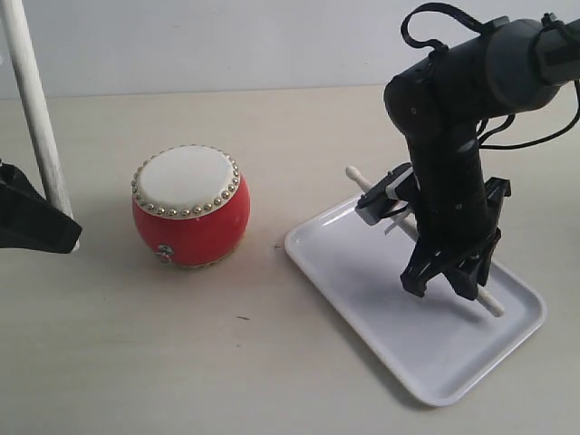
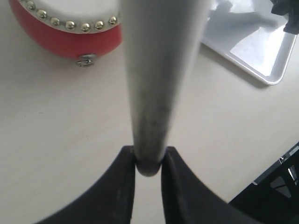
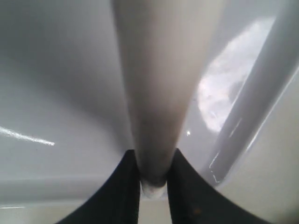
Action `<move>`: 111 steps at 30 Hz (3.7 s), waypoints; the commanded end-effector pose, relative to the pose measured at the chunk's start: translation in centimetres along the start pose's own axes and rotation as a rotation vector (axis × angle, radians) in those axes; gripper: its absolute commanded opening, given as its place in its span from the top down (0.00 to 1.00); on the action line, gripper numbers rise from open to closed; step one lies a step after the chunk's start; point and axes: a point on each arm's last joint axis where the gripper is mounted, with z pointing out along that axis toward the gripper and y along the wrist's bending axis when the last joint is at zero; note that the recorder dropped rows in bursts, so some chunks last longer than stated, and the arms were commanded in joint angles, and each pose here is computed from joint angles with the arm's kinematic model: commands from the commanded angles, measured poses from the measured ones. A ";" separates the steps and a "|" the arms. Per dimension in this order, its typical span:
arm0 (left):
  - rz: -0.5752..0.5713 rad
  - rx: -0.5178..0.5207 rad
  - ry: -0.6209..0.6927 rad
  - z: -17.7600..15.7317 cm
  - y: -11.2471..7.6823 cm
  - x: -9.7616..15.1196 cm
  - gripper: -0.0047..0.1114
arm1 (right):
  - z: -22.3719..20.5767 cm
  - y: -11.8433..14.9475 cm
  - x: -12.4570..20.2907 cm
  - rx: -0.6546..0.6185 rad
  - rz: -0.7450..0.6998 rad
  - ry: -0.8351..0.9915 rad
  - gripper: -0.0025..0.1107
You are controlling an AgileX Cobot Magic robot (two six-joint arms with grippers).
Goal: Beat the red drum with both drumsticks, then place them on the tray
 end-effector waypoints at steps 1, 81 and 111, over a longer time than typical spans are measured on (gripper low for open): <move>-0.010 0.014 0.000 -0.1 -0.3 0.2 0.96 | 0.8 -0.1 -0.3 0.008 0.006 0.026 0.98; -0.070 0.329 -0.082 2.5 -2.0 1.5 0.96 | -8.5 4.7 9.6 -0.349 0.099 -0.630 0.57; 0.071 0.606 0.097 7.1 -1.7 1.8 0.96 | -11.6 12.6 6.7 -0.935 -0.220 -1.185 0.42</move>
